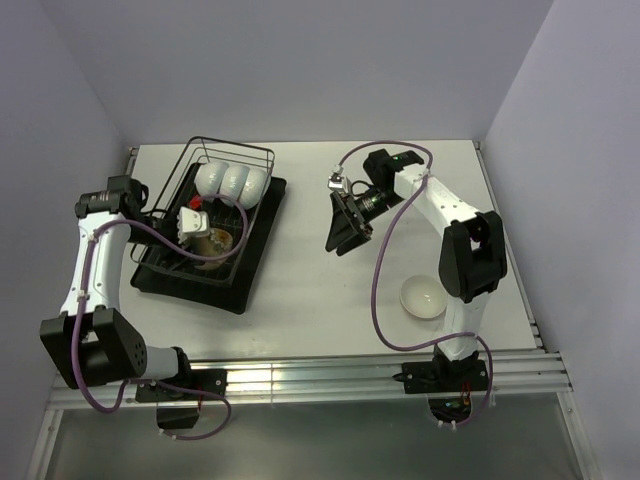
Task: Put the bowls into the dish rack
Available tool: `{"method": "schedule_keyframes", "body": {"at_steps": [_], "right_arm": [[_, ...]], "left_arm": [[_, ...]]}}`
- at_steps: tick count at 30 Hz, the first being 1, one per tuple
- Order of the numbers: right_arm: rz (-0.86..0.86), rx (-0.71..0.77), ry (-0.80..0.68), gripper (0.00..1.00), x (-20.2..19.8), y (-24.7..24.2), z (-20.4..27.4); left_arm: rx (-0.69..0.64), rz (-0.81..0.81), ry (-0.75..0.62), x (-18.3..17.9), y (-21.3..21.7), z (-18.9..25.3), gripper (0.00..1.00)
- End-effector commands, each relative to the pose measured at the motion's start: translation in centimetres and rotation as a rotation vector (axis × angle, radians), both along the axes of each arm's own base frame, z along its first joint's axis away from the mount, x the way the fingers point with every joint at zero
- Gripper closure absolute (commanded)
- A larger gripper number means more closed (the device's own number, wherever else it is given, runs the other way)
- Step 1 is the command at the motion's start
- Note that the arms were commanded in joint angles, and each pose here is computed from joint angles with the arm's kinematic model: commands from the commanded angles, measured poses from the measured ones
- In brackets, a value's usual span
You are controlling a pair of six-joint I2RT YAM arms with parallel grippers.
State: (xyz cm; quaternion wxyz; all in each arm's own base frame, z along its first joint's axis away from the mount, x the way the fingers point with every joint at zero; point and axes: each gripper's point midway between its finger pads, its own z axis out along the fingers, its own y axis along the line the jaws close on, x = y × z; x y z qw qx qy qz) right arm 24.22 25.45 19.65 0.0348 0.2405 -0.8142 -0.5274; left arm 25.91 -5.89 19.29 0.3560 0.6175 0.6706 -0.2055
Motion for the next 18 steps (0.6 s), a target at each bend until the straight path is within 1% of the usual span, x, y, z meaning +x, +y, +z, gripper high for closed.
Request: {"method": "schedule_keyframes", "body": {"at_steps": [1, 10, 18], "right_arm": [[0.006, 0.019, -0.068, 0.08, -0.4, 0.1, 1.5], [0.016, 0.010, -0.060, 0.08, -0.7, 0.2, 1.1], [0.022, 0.013, -0.056, 0.08, -0.8, 0.3, 0.9]], "left_arm": [[-0.038, -0.052, -0.046, -0.3, -0.9, 0.9, 1.00], [0.009, -0.125, 0.025, -0.9, -1.5, -1.8, 1.00], [0.022, -0.127, 0.094, -0.2, -1.2, -3.4, 1.00]]}}
